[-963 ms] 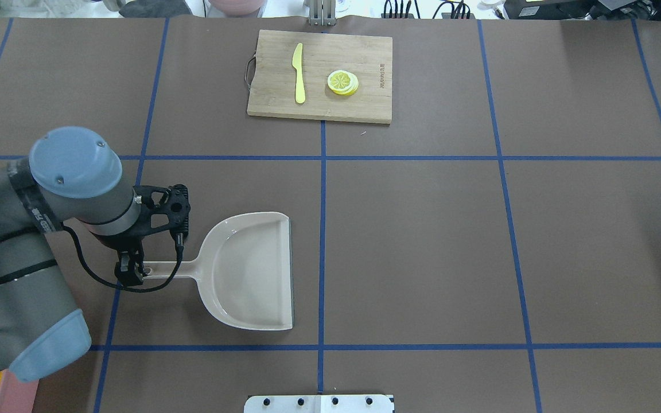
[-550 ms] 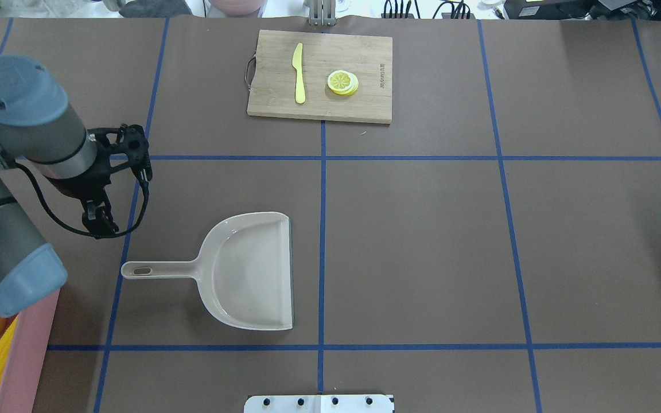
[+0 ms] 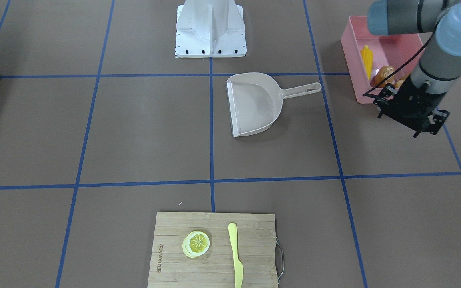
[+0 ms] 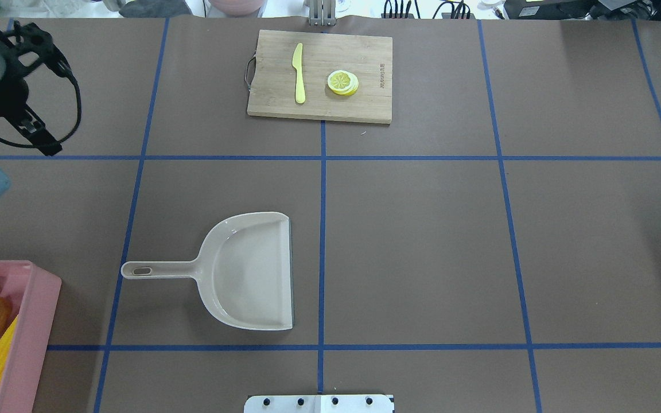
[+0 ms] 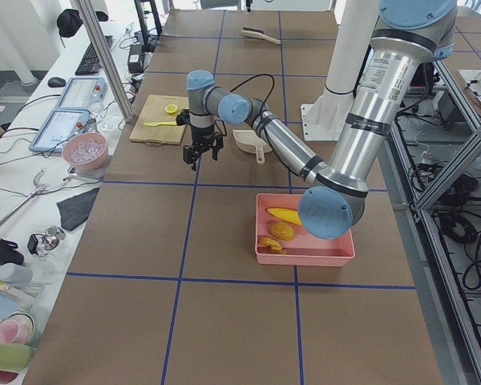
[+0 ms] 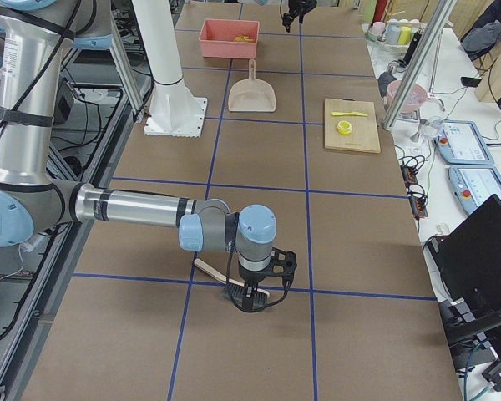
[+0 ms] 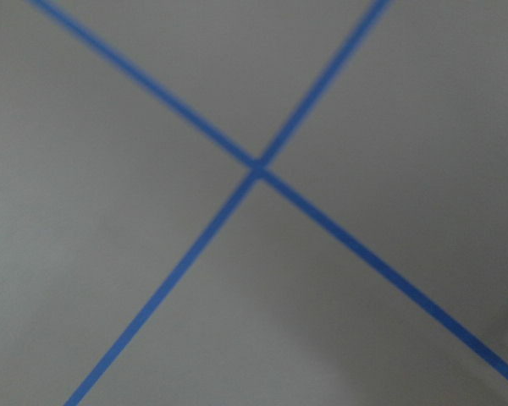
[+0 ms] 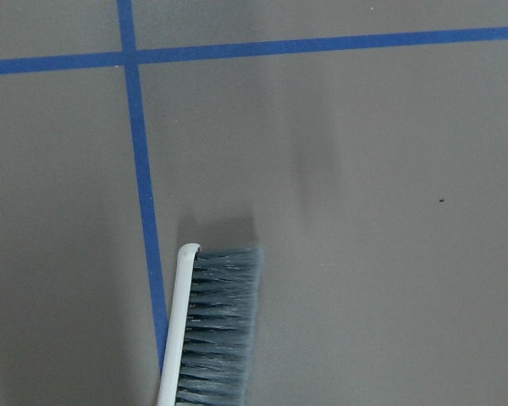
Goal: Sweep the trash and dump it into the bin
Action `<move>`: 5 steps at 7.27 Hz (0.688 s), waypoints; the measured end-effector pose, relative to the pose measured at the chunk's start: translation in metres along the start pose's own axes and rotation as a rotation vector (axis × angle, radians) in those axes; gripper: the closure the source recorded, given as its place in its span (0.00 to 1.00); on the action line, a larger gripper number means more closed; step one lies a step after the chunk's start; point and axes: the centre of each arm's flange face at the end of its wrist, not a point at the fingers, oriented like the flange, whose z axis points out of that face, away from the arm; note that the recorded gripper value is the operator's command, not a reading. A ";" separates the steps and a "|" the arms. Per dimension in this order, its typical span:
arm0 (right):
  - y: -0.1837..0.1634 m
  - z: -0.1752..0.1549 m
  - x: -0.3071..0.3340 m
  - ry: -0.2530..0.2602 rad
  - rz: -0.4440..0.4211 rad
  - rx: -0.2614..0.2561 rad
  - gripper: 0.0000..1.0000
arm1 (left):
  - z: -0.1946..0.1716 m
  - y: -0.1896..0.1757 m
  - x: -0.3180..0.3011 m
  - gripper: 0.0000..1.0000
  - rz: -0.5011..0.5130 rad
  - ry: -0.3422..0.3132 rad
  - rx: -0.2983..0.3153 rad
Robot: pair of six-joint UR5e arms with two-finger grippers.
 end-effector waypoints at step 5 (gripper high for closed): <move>0.000 0.000 0.000 0.001 0.000 0.000 0.00 | 0.007 0.109 -0.203 0.02 -0.626 0.054 -0.063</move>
